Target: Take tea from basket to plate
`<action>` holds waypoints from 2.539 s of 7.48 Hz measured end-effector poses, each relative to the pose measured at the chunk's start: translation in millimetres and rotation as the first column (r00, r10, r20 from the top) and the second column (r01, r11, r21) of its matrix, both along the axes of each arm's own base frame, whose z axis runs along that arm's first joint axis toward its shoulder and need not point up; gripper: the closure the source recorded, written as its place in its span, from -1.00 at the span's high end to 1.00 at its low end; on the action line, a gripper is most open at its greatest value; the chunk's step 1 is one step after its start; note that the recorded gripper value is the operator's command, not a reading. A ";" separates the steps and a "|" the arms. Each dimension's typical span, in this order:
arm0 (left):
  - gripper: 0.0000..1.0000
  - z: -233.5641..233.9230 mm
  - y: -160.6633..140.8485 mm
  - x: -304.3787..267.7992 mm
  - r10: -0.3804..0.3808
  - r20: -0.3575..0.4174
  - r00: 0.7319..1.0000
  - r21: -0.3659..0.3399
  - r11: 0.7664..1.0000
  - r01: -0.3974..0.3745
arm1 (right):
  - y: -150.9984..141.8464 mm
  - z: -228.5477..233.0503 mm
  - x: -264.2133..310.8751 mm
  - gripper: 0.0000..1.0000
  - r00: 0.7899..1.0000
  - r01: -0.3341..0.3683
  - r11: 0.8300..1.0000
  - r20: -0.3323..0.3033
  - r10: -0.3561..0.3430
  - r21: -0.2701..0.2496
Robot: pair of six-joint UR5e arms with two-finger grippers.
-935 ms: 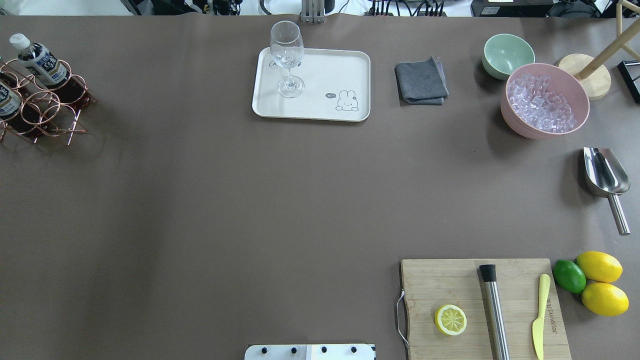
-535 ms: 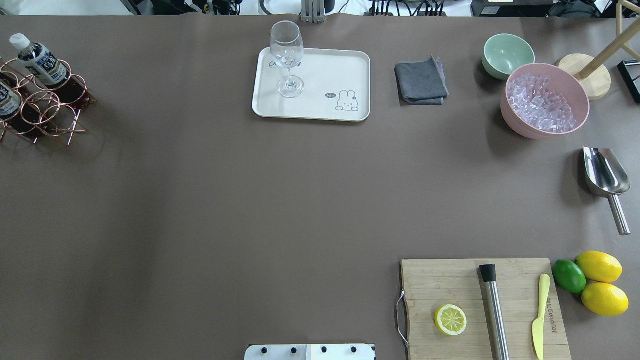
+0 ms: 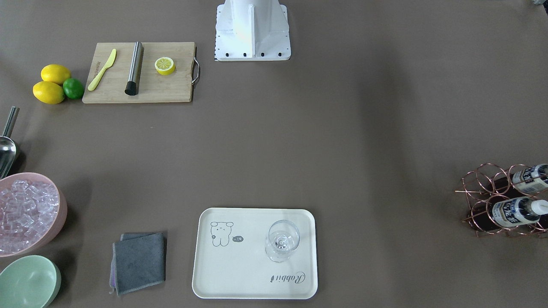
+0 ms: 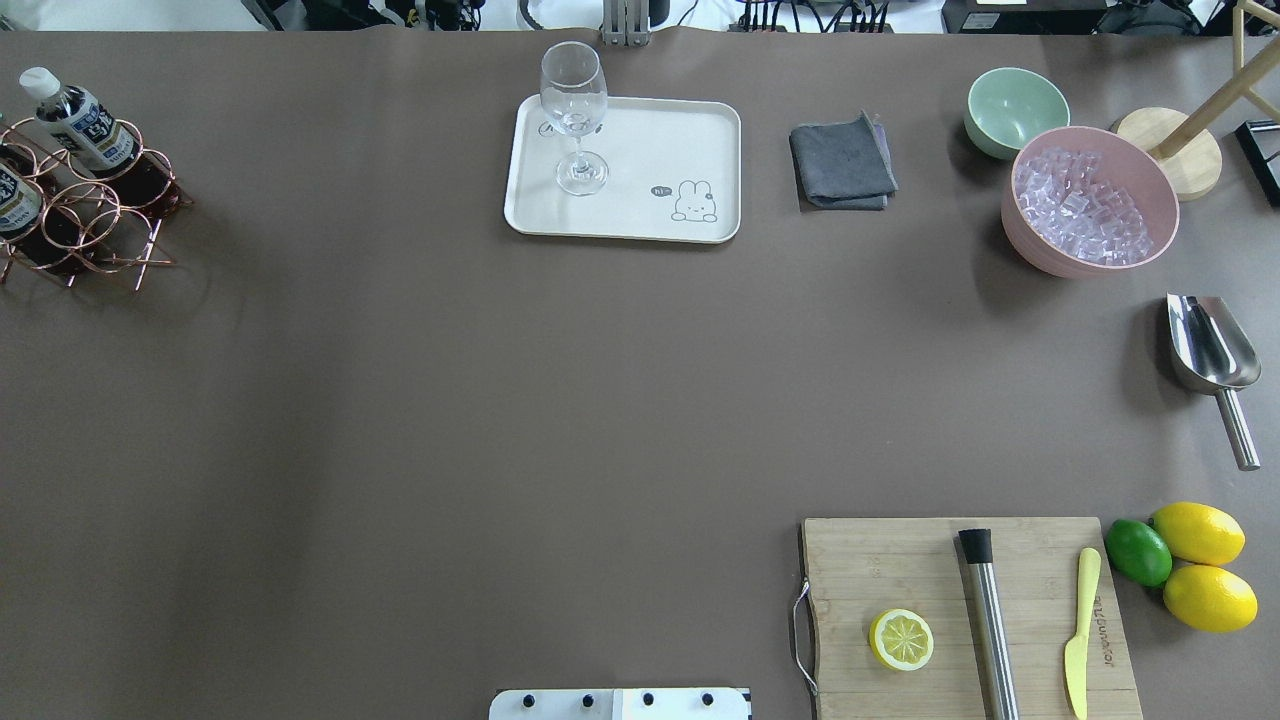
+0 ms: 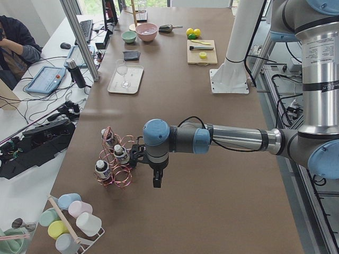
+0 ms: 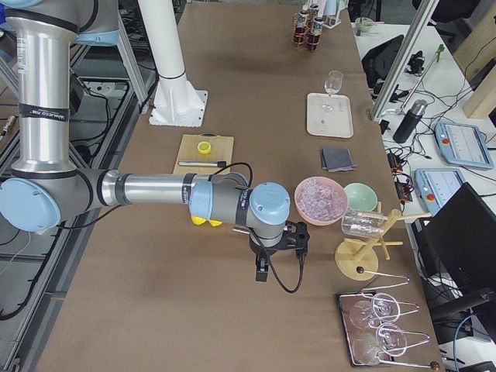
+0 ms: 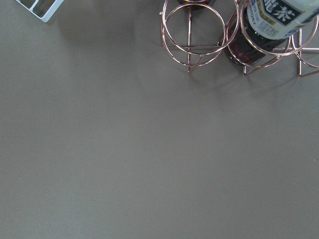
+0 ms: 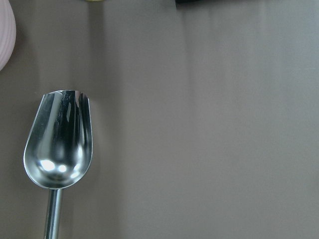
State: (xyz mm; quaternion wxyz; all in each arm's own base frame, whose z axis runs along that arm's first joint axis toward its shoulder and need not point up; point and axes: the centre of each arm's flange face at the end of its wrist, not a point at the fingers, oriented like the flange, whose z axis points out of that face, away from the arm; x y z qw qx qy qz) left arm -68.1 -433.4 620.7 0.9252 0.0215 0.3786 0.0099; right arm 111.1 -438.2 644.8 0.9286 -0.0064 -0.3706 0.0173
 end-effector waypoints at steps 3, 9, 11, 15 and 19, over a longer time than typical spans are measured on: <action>0.96 -2.4 -0.1 0.6 -0.001 -0.010 1.000 -0.004 1.000 0.000 | 0.3 1.1 0.5 1.00 1.000 -0.002 1.000 0.000 0.002 -0.003; 0.96 -38.9 -17.3 -1.4 0.017 -0.039 0.999 0.093 0.996 -0.014 | 0.4 0.8 1.3 1.00 1.000 -0.001 1.000 0.000 0.001 0.000; 0.89 -59.0 -38.5 -3.1 0.132 -0.005 0.991 0.255 0.959 -0.127 | 0.4 0.3 1.4 1.00 1.000 -0.001 1.000 0.000 0.001 0.002; 0.93 -94.9 -77.7 -33.1 0.348 0.157 0.924 0.528 0.761 -0.377 | 1.8 1.3 4.8 1.00 1.000 -0.008 1.000 0.000 0.008 0.000; 0.96 -132.0 -145.8 -83.2 0.479 0.333 0.812 0.661 0.496 -0.563 | 4.1 2.0 11.7 1.00 1.000 -0.023 1.000 0.000 0.023 -0.001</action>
